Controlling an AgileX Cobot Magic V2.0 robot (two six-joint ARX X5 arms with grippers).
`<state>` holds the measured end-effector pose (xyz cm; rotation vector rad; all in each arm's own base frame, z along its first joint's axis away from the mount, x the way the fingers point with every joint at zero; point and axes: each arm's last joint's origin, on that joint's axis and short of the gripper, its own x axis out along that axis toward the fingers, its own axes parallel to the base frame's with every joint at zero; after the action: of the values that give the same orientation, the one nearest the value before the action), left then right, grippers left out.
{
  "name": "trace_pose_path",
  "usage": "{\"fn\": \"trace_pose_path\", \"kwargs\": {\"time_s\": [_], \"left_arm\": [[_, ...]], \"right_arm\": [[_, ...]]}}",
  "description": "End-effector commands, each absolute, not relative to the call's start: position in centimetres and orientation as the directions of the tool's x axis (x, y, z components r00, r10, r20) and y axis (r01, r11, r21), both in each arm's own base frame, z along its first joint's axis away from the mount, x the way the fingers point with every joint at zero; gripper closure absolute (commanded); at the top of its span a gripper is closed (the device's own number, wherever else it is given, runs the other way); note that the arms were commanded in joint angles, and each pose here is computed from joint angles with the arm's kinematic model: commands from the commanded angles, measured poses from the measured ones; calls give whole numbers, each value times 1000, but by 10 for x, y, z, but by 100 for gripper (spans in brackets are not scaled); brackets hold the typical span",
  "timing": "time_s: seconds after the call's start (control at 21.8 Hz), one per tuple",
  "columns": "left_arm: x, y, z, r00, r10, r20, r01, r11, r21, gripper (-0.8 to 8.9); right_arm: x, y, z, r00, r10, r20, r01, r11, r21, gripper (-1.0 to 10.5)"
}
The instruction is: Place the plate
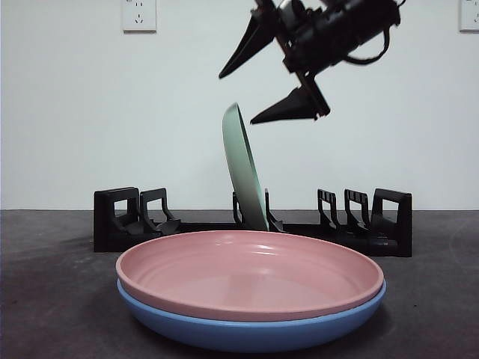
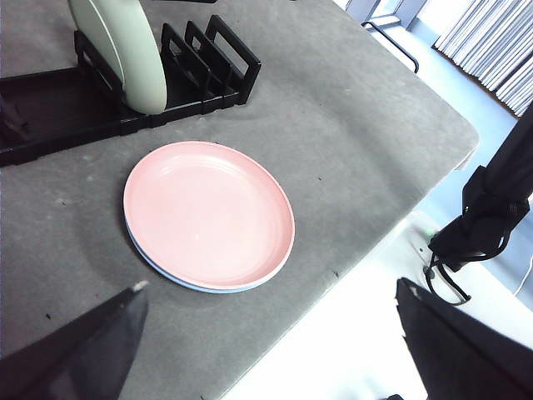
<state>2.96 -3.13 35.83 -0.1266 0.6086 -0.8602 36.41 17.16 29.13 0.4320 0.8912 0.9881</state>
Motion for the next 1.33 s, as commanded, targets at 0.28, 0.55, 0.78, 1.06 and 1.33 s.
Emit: {"fn": "trace_pose_path", "kwargs": {"time_s": [0.28,0.55,0.78,1.06,1.33], "left_arm": [[27,-30,364,497,-748,-439,678,651,-341,349],[27,-30,364,496,-748,-441,678,651,-342,349],[27,-30,364,496,-748,-441,678,651,-342,349],[27,-30,364,497,-748,-440,680,651,-338,349],[27,-30,364,497,-748,-440,684,649,-332,349]], "right_arm": [[374,189,285,294,852,-434,-565,521,640,665],[376,196,276,319,826,-465,-546,561,622,797],[376,198,276,327,823,-465,-547,566,617,941],[375,197,283,331,829,-452,-521,560,644,941],[367,195,319,358,849,-387,-523,526,670,940]]}}
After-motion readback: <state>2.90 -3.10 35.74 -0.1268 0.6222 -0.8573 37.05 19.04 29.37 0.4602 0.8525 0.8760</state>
